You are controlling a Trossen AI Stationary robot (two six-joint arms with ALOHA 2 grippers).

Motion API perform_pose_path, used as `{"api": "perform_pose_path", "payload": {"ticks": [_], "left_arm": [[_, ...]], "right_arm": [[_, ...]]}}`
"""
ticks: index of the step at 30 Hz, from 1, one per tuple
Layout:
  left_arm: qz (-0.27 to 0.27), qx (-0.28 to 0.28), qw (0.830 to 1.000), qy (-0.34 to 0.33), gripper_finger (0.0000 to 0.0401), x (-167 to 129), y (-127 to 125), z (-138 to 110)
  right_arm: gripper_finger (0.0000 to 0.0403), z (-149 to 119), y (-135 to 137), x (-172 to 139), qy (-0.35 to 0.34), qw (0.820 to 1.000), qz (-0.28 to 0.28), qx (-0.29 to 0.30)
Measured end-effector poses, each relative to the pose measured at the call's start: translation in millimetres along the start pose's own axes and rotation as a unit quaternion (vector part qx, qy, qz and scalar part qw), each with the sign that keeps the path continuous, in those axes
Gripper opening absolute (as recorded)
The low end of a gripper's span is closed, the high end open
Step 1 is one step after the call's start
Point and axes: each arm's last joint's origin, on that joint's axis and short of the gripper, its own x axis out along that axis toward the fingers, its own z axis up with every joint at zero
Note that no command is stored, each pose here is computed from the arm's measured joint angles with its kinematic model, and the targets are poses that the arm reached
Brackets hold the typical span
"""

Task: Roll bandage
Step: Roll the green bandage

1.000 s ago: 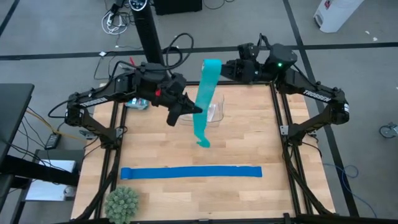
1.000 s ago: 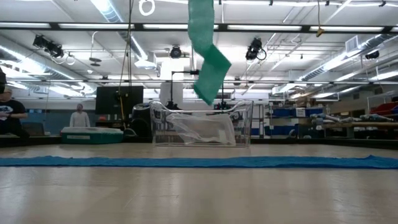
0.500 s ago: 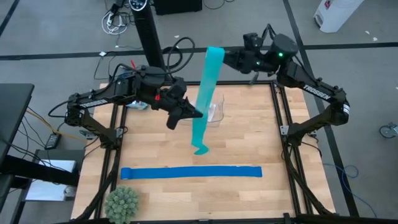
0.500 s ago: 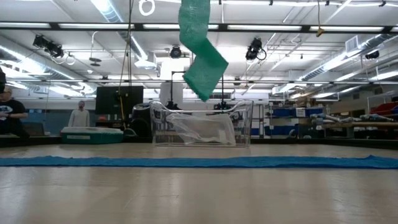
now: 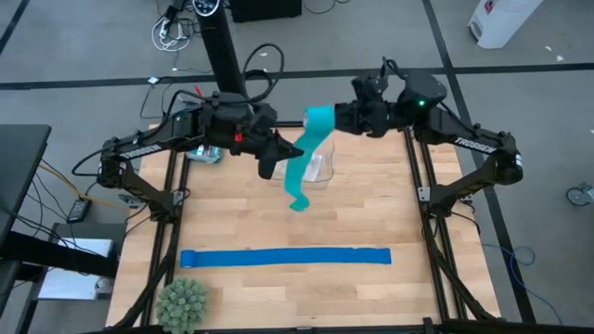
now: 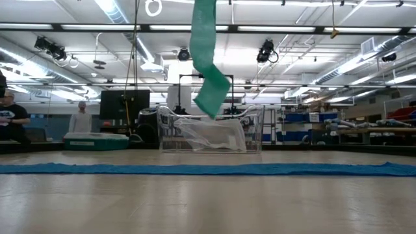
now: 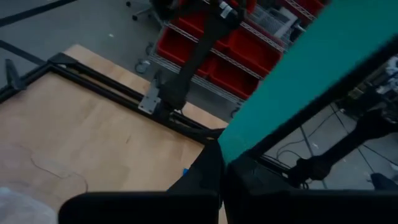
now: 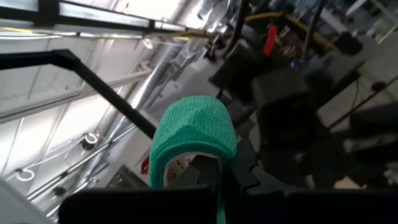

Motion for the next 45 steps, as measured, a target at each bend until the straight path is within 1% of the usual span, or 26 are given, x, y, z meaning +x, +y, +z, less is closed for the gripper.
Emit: {"api": "perform_pose_path", "payload": {"ticks": [4,6,9,14,17,20,22,25,28,33,38,42,45], "left_arm": [[-0.003,0.001,1.0,0.0,0.0007,0,0,0],[-0.011,0.002,1.0,0.0,0.0008,0,-1,1],[-0.03,0.006,1.0,-0.004,0.002,0,-5,1],[-0.063,0.01,0.998,-0.019,0.007,-2,-11,7],[-0.07,0.012,0.997,-0.033,0.0105,-2,-12,9],[-0.077,0.014,0.996,-0.046,0.0132,-3,-14,12],[-0.087,0.019,0.995,-0.048,0.0141,-3,-15,13],[-0.097,0.019,0.995,-0.034,0.0144,-4,-15,11],[-0.106,0.018,0.994,-0.021,0.0142,-4,-15,10],[-0.102,0.024,0.994,-0.005,0.0138,-12,-15,7],[-0.089,0.056,0.994,-0.031,0.0137,-17,-16,11],[-0.077,0.089,0.992,-0.055,0.0137,-18,-17,14],[-0.063,0.105,0.991,-0.062,0.0137,-18,-16,14]], "right_arm": [[0.0,-8,1,3,0.018,1.0,-0.007,0.009],[0.0,-10,0,3,0.023,0.999,-0.019,0.013],[0.0,-10,-1,3,0.021,0.999,-0.021,0.016],[0.0,-11,0,3,0.031,0.999,-0.015,0.028],[0.0,-11,-1,2,0.047,0.998,-0.009,0.04],[0.0,-14,-6,1,0.07,0.996,-0.029,0.054],[0.0,-15,-11,-1,0.086,0.993,-0.048,0.063],[0.0,-17,-13,-3,0.098,0.991,-0.061,0.063],[0.0,-14,-10,-8,0.101,0.991,-0.058,0.061],[0.0,-8,1,-27,0.096,0.991,-0.066,0.064],[0.0,-8,2,-33,0.119,0.985,-0.07,0.103],[0.0,-10,-3,-28,0.137,0.98,-0.065,0.13],[0.0001,-12,-8,-23,0.141,0.978,-0.07,0.134]]}}
